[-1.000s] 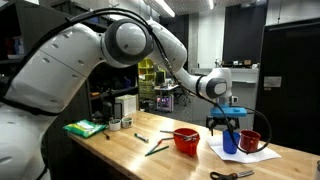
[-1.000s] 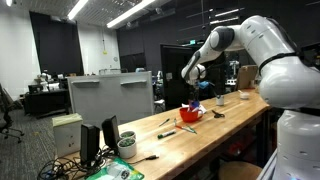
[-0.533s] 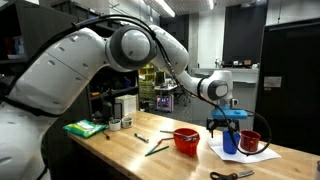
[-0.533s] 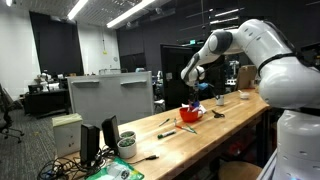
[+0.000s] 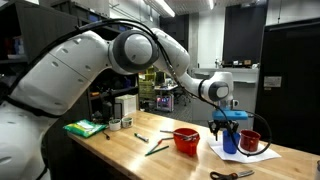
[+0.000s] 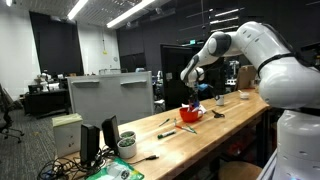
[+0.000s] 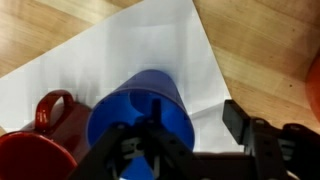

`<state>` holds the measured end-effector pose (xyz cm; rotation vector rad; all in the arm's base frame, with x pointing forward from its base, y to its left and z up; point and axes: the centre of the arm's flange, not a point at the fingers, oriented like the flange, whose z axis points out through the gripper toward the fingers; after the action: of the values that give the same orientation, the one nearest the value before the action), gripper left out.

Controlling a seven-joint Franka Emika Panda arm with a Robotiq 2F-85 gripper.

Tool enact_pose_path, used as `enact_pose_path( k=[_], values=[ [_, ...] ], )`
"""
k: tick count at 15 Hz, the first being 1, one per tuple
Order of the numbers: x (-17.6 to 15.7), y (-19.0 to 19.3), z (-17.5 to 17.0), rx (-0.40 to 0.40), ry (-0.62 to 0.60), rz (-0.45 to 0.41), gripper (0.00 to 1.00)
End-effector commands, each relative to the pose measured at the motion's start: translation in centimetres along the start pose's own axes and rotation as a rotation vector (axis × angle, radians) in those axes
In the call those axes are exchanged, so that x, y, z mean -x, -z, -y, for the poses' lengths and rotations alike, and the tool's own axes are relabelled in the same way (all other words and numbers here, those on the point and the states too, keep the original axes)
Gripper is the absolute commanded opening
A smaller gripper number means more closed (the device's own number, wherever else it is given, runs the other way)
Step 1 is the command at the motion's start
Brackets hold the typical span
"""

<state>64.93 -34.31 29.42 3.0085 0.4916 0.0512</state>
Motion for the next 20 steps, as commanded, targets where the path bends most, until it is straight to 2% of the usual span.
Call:
enact_pose_path(
  k=[1,3,6,11,20],
  values=[
    [-0.5,0.3,-0.4,-0.006,0.014,-0.001,0.34],
    [-0.5,0.4,-0.2,0.001,0.016,0.000,0.18],
    [-0.5,0.8,0.0,0.000,0.016,0.001,0.00],
    [-0.7,1.7,0.5,-0.016,0.030,-0.004,0.01],
    [-0.8,2.4,1.1,-0.140,0.066,0.021,0.01]
  ],
)
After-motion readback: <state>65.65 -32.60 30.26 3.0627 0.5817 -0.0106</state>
